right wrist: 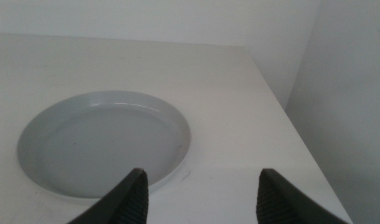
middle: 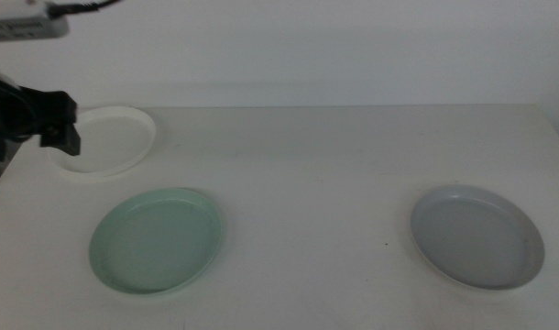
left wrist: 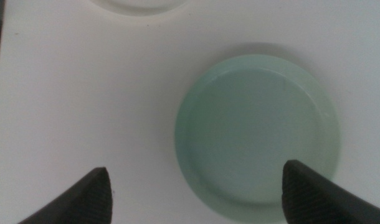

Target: Stack the three bowls on top of each other.

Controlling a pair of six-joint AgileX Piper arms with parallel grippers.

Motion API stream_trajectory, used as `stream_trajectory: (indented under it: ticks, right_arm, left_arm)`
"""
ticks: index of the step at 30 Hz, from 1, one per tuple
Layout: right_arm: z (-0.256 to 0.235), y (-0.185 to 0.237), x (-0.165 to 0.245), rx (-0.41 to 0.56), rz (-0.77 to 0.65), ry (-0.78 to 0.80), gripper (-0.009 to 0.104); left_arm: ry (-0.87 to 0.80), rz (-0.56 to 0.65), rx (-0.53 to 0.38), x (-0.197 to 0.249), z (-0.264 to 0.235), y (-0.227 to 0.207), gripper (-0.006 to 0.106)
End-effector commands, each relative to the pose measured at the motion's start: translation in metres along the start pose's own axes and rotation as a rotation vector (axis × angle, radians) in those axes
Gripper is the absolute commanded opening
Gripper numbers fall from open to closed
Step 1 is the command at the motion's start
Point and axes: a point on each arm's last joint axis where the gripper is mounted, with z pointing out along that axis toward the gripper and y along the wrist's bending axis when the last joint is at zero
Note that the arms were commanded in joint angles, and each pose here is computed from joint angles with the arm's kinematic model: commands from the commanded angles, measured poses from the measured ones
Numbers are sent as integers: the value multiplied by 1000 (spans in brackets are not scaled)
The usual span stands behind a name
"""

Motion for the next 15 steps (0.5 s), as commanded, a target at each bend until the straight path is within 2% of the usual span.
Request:
stream_trajectory:
  ticks: [1, 6, 15]
  right_arm:
    - [-3, -1, -11, 12, -21, -114, 45]
    - [-3, -1, -11, 12, -21, -114, 45]
    - [-3, -1, -11, 12, -21, -114, 45]
  left_arm:
    - [-98, -2, -7, -15, -2, 0, 105]
    - [0, 23, -24, -19, 31, 13, 105]
    - [197, 60, 130, -18, 99, 40, 105]
